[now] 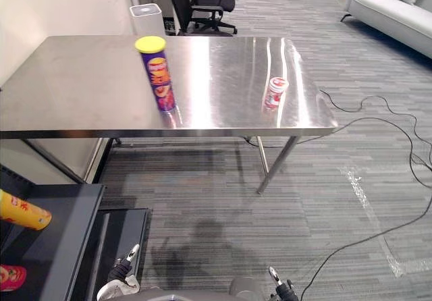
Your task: Put the gum and the chips on the shelf.
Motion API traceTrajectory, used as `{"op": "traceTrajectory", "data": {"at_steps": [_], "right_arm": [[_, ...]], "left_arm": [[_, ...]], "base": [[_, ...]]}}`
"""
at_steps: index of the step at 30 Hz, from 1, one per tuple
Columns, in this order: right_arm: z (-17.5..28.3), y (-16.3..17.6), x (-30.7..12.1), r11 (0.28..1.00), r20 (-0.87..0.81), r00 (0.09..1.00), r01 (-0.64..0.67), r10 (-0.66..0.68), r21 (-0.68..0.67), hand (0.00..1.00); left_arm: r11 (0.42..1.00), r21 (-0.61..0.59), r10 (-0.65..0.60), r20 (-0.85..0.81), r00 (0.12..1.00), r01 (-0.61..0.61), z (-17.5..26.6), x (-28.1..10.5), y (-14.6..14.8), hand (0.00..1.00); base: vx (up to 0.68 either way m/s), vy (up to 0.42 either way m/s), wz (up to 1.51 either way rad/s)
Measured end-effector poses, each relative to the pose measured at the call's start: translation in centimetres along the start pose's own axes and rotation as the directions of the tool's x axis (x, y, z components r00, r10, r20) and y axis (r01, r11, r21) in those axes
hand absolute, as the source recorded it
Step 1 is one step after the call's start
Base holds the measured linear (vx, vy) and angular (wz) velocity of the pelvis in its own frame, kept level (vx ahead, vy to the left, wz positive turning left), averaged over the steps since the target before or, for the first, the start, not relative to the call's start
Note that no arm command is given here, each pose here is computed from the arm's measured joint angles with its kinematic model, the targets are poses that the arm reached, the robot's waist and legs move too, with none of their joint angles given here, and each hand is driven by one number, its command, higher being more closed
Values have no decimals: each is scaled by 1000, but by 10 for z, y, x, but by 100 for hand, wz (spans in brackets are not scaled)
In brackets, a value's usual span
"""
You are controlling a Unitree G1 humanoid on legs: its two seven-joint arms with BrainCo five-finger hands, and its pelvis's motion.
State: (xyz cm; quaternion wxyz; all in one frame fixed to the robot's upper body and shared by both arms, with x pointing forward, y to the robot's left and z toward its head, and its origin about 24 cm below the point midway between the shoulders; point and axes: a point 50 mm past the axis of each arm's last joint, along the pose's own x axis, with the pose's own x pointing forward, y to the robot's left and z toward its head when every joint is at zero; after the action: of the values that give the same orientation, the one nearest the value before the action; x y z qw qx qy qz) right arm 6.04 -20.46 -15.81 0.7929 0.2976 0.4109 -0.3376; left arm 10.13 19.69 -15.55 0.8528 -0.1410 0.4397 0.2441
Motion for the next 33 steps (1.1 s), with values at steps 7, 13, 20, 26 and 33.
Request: {"op": "traceTrajectory", "data": {"at_steps": [7, 13, 20, 26, 33], "right_arm": [[19, 25, 10, 996, 39, 997, -68, 70, -60, 0], [15, 25, 10, 990, 8, 996, -89, 90, -110, 0], [16, -18, 8, 992, -28, 999, 19, -23, -123, 0], [-21, -26, -3, 996, -137, 988, 66, -75, -65, 0], [-21, -26, -3, 996, -137, 988, 65, -73, -64, 0]], "left_arm": [[998, 59, 42, -59, 997, -38, -16, -5, 20, 0], [996, 90, -5, -32, 999, 8, -6, -1, 5, 0], [992, 117, -55, -7, 998, 56, 2, 2, -9, 0], [989, 148, -11, -80, 997, 22, -13, 0, 15, 0], [989, 146, -9, -79, 997, 20, -12, 0, 16, 0]], "base": [[17, -161, -61], [108, -122, 8], [66, 25, 31], [-17, 109, 1], [10, 4, 1]]}}
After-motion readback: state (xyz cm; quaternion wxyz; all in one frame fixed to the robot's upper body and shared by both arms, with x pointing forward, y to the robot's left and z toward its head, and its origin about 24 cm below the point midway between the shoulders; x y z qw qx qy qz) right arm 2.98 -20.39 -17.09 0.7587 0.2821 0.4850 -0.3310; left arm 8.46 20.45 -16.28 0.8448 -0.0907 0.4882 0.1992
